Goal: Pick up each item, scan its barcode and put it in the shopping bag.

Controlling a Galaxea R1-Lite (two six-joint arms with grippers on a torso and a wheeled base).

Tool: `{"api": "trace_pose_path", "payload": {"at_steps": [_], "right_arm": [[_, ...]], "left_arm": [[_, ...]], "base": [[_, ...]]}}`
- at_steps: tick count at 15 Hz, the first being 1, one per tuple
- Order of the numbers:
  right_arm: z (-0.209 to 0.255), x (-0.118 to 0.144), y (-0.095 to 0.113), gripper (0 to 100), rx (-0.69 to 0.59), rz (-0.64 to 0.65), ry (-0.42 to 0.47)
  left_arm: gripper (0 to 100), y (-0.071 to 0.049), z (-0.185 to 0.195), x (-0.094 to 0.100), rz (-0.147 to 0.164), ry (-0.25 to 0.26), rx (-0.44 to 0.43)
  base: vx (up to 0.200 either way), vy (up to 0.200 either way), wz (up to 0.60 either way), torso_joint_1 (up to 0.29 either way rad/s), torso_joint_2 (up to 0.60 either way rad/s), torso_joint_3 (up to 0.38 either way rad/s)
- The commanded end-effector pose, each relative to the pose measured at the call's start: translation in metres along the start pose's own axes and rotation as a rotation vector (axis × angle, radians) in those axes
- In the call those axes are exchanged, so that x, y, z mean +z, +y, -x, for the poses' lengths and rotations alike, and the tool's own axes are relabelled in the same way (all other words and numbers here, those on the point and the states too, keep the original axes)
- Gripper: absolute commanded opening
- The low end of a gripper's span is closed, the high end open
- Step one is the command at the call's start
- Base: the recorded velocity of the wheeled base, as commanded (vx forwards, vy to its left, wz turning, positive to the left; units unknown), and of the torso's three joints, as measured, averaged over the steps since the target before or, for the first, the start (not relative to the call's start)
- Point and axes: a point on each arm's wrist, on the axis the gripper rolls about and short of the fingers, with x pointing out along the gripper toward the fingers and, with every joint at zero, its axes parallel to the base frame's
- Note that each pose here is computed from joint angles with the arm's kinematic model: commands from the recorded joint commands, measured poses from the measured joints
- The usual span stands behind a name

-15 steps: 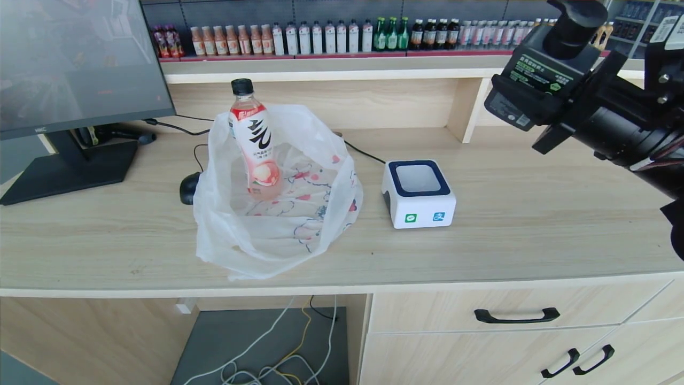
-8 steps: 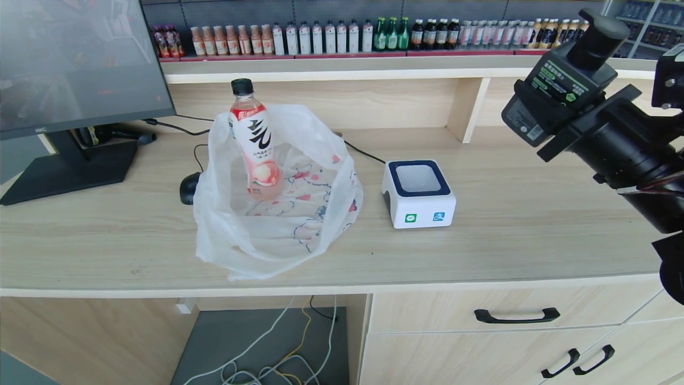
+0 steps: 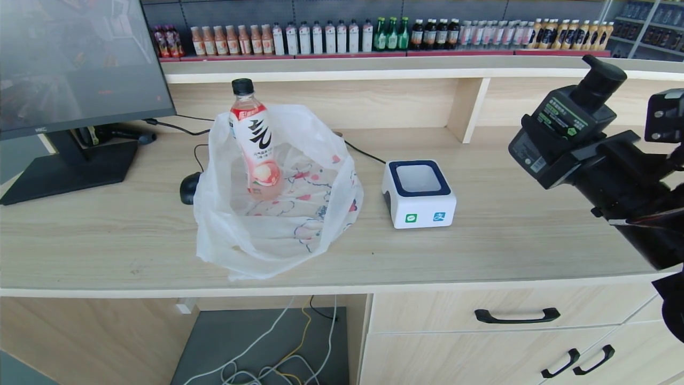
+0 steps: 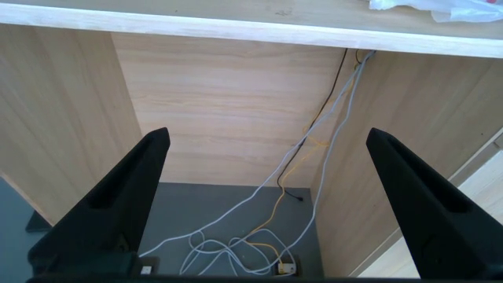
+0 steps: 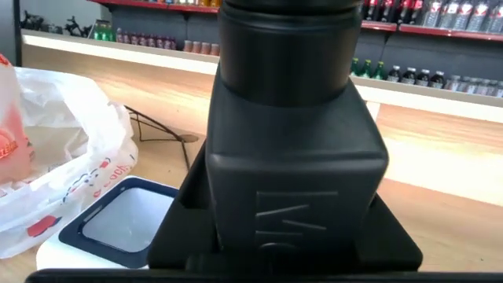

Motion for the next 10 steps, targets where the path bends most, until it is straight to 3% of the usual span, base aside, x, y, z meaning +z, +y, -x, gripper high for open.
{"api": "trace_pose_path", "payload": {"at_steps": [1,5,10], "right_arm": [[0.006,-0.001,0.004,0,-0.028,0.002,0.023],[0.007,0.001,0.021,0,-0.01,0.022,0.022],[0.002,0.003,0.021,0,-0.011,0.021,0.005]], "left_arm": [[100,0.0,0.0,0.0,-0.001,-0.001,0.001],[100,0.0,0.0,0.0,-0.001,-0.001,0.001],[100,0.0,0.0,0.0,0.001,-0.001,0.001]], "base": [[0.0,0.0,0.0,0.0,0.0,0.0],[0.0,0.0,0.0,0.0,0.0,0.0],[0.0,0.2,0.0,0.001,0.01,0.002]]}}
